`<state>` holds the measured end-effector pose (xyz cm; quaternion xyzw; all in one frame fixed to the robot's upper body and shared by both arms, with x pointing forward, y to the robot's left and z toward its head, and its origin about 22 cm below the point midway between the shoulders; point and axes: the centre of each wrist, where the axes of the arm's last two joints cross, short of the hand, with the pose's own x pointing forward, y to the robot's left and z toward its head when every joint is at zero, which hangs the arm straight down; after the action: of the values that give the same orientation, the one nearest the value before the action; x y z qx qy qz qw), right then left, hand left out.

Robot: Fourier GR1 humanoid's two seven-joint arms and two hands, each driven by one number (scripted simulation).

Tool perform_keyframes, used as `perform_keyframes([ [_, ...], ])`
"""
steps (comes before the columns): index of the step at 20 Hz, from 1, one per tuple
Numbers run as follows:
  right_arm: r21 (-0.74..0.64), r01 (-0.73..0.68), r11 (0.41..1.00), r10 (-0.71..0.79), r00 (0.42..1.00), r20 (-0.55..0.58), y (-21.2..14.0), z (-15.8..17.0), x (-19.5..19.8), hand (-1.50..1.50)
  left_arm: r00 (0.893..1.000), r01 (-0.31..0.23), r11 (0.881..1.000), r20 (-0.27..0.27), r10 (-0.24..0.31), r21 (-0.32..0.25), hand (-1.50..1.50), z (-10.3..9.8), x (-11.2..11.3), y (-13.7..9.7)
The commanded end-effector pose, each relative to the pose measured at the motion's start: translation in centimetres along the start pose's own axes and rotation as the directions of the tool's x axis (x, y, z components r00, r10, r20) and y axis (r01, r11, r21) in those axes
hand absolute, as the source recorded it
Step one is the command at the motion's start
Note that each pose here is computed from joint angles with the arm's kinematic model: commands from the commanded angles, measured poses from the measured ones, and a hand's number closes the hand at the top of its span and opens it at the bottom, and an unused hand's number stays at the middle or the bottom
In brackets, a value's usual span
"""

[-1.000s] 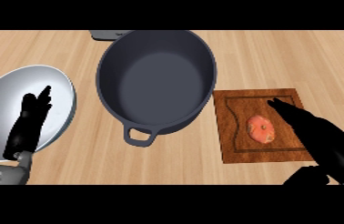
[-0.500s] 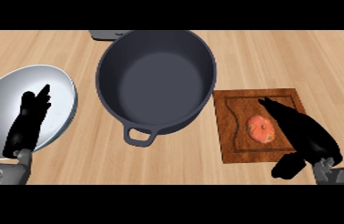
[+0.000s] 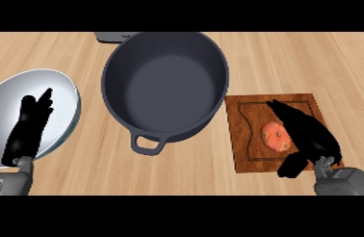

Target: Pick the squash from the cutting board and place it in the pot

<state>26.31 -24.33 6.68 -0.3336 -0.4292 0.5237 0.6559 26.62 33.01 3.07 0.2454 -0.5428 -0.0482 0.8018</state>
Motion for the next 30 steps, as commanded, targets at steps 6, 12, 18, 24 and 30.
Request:
perform_keyframes([
  [6,0.058,-0.011,0.998,0.013,0.999,-0.036,1.9,-0.9,0.3,-1.5,1.0,-0.007,1.0,0.013,0.007,-0.015,0.0,0.0,1.4,-2.0],
  [12,0.082,0.007,0.997,-0.004,0.999,-0.037,2.1,-3.4,-1.0,-1.5,1.0,-0.001,1.0,-0.003,0.001,0.002,0.0,0.2,-1.3,0.5],
  [18,0.077,0.025,0.997,-0.023,0.999,-0.034,4.4,-4.5,-2.3,-1.5,1.0,-0.004,1.0,0.002,0.004,-0.003,0.0,-0.2,0.8,-0.6],
  [24,0.101,0.051,0.994,-0.046,0.998,-0.052,4.7,-4.1,-2.8,-1.5,1.0,-0.001,1.0,0.001,0.001,0.009,0.0,1.4,-0.6,0.0],
  [30,-0.001,-0.024,1.0,0.024,0.999,0.042,3.8,-5.1,-1.2,1.5,1.0,0.01,1.0,-0.009,-0.01,-0.003,0.0,-0.8,-1.0,0.9],
])
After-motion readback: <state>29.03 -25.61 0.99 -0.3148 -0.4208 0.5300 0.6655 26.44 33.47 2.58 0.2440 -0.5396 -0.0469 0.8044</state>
